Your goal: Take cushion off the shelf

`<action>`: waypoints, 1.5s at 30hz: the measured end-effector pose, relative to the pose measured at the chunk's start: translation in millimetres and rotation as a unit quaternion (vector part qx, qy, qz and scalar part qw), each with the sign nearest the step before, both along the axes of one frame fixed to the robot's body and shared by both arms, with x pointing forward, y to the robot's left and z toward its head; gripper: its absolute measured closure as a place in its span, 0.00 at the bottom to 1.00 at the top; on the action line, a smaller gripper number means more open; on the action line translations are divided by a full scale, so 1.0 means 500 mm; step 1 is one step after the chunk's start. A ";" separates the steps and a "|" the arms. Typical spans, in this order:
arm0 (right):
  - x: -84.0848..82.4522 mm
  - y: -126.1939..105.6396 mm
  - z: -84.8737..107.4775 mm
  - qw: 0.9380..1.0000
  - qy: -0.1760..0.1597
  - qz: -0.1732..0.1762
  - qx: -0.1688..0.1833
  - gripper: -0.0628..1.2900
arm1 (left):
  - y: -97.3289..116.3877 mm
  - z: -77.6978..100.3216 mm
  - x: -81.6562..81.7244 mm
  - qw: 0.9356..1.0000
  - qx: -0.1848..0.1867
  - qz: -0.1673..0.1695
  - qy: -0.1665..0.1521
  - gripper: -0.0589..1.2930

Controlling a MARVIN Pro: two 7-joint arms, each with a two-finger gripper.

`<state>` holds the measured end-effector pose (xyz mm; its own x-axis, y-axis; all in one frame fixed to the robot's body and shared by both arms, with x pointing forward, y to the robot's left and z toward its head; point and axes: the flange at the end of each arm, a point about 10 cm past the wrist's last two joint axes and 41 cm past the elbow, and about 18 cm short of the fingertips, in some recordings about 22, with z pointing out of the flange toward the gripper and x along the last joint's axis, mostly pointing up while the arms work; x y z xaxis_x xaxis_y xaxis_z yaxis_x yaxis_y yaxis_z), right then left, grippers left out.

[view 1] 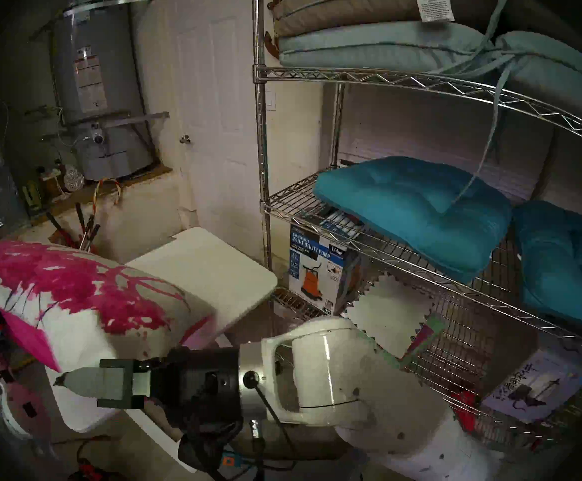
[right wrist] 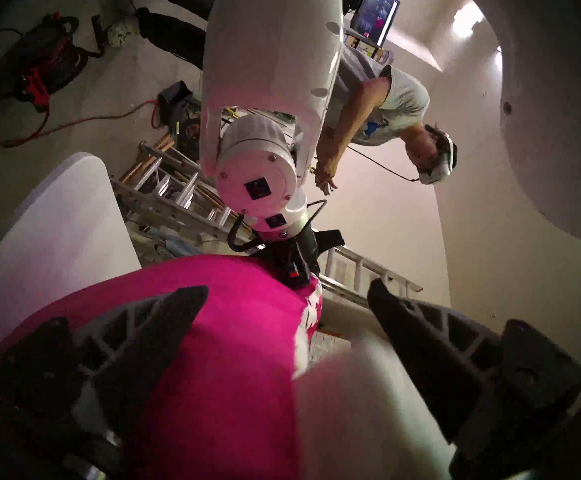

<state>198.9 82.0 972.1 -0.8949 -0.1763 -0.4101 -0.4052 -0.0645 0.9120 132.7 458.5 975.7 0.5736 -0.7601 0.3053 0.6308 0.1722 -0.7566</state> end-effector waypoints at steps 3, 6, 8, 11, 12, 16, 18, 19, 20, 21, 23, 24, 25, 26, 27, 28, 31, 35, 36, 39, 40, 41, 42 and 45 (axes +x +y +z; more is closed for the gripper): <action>0.000 0.018 -0.002 1.000 -0.008 0.010 -0.006 0.18 | 0.021 -0.005 -0.008 1.000 -0.004 0.001 0.002 0.88; -0.002 0.035 -0.004 1.000 -0.012 0.019 -0.010 0.04 | 0.038 -0.010 -0.010 1.000 -0.008 -0.008 0.002 0.88; -0.005 0.045 -0.005 1.000 -0.014 0.025 -0.012 0.04 | 0.051 -0.014 -0.009 1.000 -0.011 -0.017 0.002 0.88; -0.011 0.057 -0.010 0.999 -0.014 0.033 -0.015 0.04 | 0.069 -0.018 -0.003 0.999 -0.016 -0.038 0.002 0.88; -0.013 0.060 -0.011 0.999 -0.013 0.035 -0.015 0.04 | 0.074 -0.018 0.000 0.999 -0.016 -0.044 0.002 0.88; -0.022 0.061 -0.013 0.999 -0.010 0.038 -0.012 0.04 | 0.086 -0.016 0.014 0.997 -0.015 -0.073 0.000 0.88; -0.025 0.057 -0.017 0.999 -0.007 0.037 -0.013 0.04 | 0.092 -0.015 0.024 0.996 -0.014 -0.089 0.001 0.88; -0.028 0.053 -0.021 0.999 -0.005 0.036 -0.014 0.04 | 0.096 -0.015 0.030 0.995 -0.014 -0.098 0.001 0.88; -0.029 0.051 -0.022 0.999 -0.004 0.036 -0.014 0.04 | 0.098 -0.015 0.033 0.995 -0.014 -0.102 0.002 0.88; -0.030 0.046 -0.027 0.999 -0.002 0.036 -0.016 0.04 | 0.102 -0.016 0.040 0.994 -0.014 -0.109 0.003 0.88; -0.033 0.037 -0.034 0.999 0.003 0.034 -0.019 0.04 | 0.110 -0.019 0.050 0.993 -0.016 -0.120 0.005 0.88; -0.035 0.030 -0.039 0.999 0.006 0.033 -0.020 0.04 | 0.116 -0.022 0.057 0.992 -0.018 -0.125 0.007 0.88; -0.037 0.026 -0.043 0.999 0.009 0.032 -0.022 0.04 | 0.119 -0.024 0.062 0.991 -0.019 -0.129 0.008 0.88; -0.039 0.020 -0.048 0.999 0.012 0.031 -0.024 0.04 | 0.124 -0.026 0.068 0.991 -0.020 -0.133 0.009 0.88; -0.040 0.015 -0.053 0.999 0.015 0.029 -0.026 0.04 | 0.127 -0.027 0.073 0.990 -0.021 -0.136 0.011 0.88; -0.040 0.009 -0.060 0.999 0.019 0.027 -0.029 0.04 | 0.132 -0.029 0.079 0.990 -0.022 -0.140 0.012 0.88; -0.041 -0.008 -0.078 0.999 0.031 0.018 -0.038 0.04 | 0.145 -0.035 0.098 0.988 -0.025 -0.150 0.015 0.88; -0.039 -0.028 -0.097 0.998 0.044 0.003 -0.046 0.04 | 0.160 -0.040 0.121 0.986 -0.029 -0.162 0.020 0.88; -0.037 -0.032 -0.101 0.998 0.046 -0.001 -0.047 0.04 | 0.163 -0.041 0.126 0.986 -0.030 -0.164 0.020 0.88; -0.034 -0.044 -0.109 0.997 0.053 -0.014 -0.049 0.04 | 0.173 -0.044 0.142 0.985 -0.031 -0.171 0.022 0.88; -0.033 -0.046 -0.110 0.997 0.054 -0.017 -0.049 0.04 | 0.175 -0.044 0.145 0.984 -0.031 -0.172 0.022 0.88; -0.032 -0.050 -0.113 0.997 0.056 -0.021 -0.049 0.04 | 0.178 -0.044 0.151 0.984 -0.031 -0.175 0.022 0.88; -0.030 -0.055 -0.116 0.997 0.059 -0.028 -0.049 0.04 | 0.183 -0.043 0.161 0.983 -0.030 -0.178 0.021 0.88; -0.028 -0.066 -0.120 0.996 0.065 -0.040 -0.049 0.04 | 0.192 -0.041 0.180 0.982 -0.028 -0.185 0.021 0.88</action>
<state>185.0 49.1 912.0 -0.9519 -0.1353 -0.2748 -0.2841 0.0544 0.9572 222.8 554.6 955.0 0.2742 -0.9014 0.3350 0.6107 -0.1058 -0.7848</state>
